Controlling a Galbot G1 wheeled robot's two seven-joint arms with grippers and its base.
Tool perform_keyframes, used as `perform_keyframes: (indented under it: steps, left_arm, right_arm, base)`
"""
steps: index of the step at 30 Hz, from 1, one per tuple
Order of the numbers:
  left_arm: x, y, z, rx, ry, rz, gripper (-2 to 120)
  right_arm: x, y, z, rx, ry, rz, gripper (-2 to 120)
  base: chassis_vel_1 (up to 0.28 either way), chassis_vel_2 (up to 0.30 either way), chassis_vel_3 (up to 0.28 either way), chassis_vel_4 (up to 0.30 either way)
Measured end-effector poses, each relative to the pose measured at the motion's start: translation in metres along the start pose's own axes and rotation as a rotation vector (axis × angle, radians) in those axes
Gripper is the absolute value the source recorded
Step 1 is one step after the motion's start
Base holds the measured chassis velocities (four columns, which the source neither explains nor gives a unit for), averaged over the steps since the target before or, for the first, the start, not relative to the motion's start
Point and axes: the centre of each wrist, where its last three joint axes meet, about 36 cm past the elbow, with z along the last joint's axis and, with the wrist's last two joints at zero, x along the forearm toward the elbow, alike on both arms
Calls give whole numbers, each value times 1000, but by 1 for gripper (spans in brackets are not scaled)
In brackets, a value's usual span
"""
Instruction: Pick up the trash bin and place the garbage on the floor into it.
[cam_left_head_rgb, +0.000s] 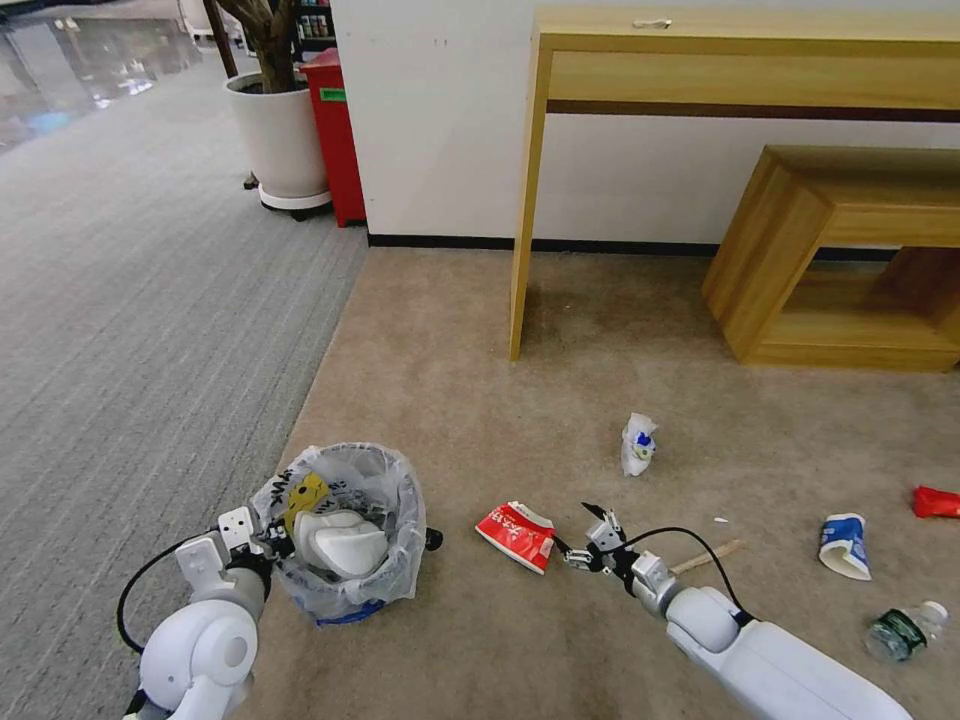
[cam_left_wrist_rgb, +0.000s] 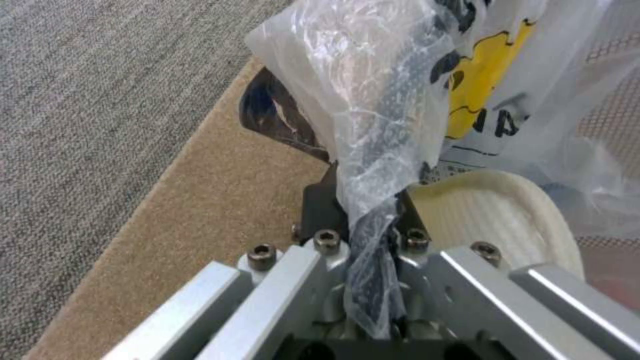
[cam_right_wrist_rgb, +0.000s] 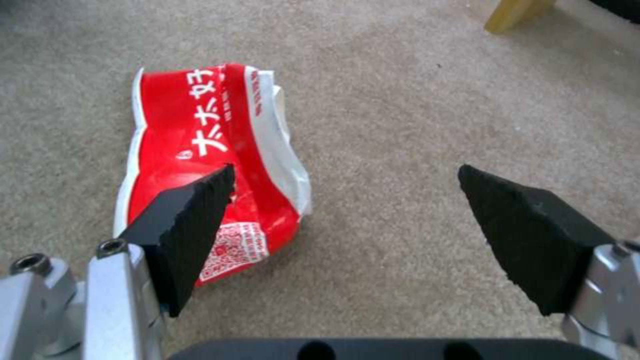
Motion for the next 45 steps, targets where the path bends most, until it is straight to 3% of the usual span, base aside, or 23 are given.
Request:
perform_keyframes:
  steps: [24, 45]
  left_arm:
    - [6, -1, 0, 6, -6, 5, 0]
    - [14, -3, -1, 8, -14, 11, 0]
  right_arm:
    - [-36, 4, 11, 31, -14, -28, 86]
    - [-81, 35, 4, 22, -59, -73, 86]
  base:
    - [0, 0, 0, 0]
    - [0, 0, 0, 0]
